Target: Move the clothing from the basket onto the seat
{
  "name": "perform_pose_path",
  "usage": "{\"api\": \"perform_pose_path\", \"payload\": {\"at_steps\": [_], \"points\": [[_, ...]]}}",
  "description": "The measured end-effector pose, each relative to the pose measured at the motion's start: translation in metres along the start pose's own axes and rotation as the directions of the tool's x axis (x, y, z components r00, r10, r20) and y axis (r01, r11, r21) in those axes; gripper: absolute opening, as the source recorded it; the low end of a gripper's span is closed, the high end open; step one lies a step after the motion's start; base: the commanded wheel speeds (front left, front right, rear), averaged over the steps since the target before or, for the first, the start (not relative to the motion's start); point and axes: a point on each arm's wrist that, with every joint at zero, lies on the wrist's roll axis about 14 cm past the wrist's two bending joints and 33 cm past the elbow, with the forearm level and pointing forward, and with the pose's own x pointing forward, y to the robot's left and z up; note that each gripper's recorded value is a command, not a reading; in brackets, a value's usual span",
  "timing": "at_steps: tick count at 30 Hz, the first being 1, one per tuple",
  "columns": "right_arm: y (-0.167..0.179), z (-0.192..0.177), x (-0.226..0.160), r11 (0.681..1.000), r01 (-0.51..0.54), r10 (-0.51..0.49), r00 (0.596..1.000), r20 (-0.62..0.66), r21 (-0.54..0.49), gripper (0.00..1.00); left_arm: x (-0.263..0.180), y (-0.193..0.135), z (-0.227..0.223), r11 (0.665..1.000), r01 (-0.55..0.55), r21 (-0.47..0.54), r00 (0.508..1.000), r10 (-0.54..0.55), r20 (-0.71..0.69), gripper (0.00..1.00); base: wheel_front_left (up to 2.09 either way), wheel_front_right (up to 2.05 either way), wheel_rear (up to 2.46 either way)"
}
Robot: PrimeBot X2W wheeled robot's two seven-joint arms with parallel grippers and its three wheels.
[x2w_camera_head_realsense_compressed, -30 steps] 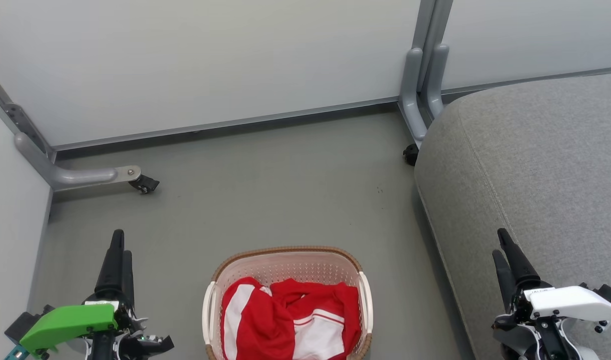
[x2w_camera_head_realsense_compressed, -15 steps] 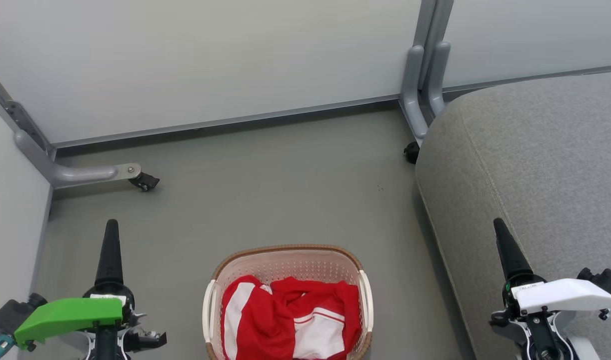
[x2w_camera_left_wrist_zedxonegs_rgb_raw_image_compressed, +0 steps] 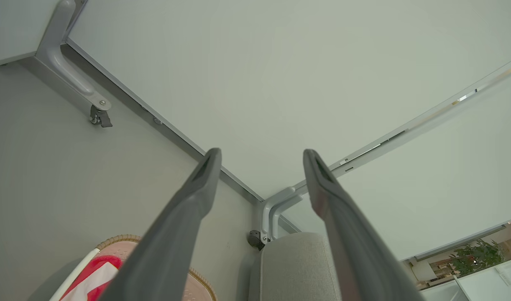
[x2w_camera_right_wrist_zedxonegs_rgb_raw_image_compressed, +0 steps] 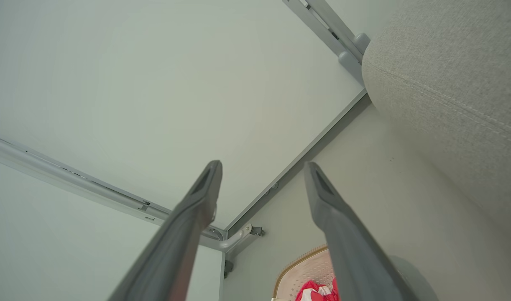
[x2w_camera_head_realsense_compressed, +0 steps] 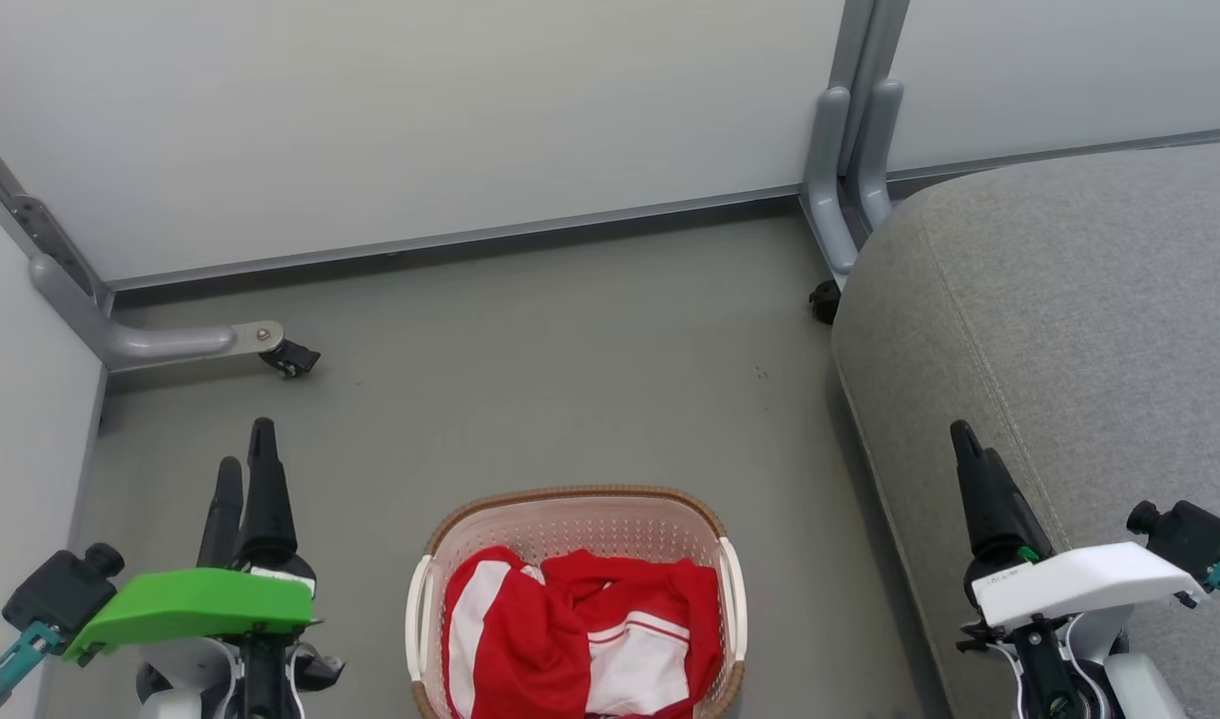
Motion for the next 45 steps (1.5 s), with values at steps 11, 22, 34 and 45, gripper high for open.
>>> {"api": "perform_pose_path", "payload": {"at_steps": [11, 22, 34, 45], "points": [[0.008, -0.006, 0.0, 0.978, -0.037, 0.035, 0.999, -0.017, -0.206, 1.0, -0.005, -0.007, -0.005, 0.968, 0.011, 0.249, 1.0, -0.011, 0.001, 1.0, 0.0, 0.0, 0.0], [0.018, -0.014, -0.001, 0.93, -0.083, 0.075, 0.996, -0.037, -0.359, 1.0, -0.009, -0.003, -0.012, 0.905, -0.002, 0.426, 1.0, 0.001, 0.002, 1.0, 0.0, 0.0, 0.0], [0.02, -0.019, -0.002, 0.864, -0.109, 0.097, 0.994, -0.051, -0.492, 1.0, -0.01, -0.007, -0.015, 0.832, 0.015, 0.555, 1.0, -0.024, 0.008, 1.0, 0.0, 0.0, 0.0], [0.021, -0.024, -0.002, 0.797, -0.133, 0.114, 0.991, -0.069, -0.589, 1.0, -0.011, -0.013, -0.017, 0.769, 0.039, 0.638, 0.998, -0.06, 0.011, 1.0, 0.0, 0.0, 0.0]]}}
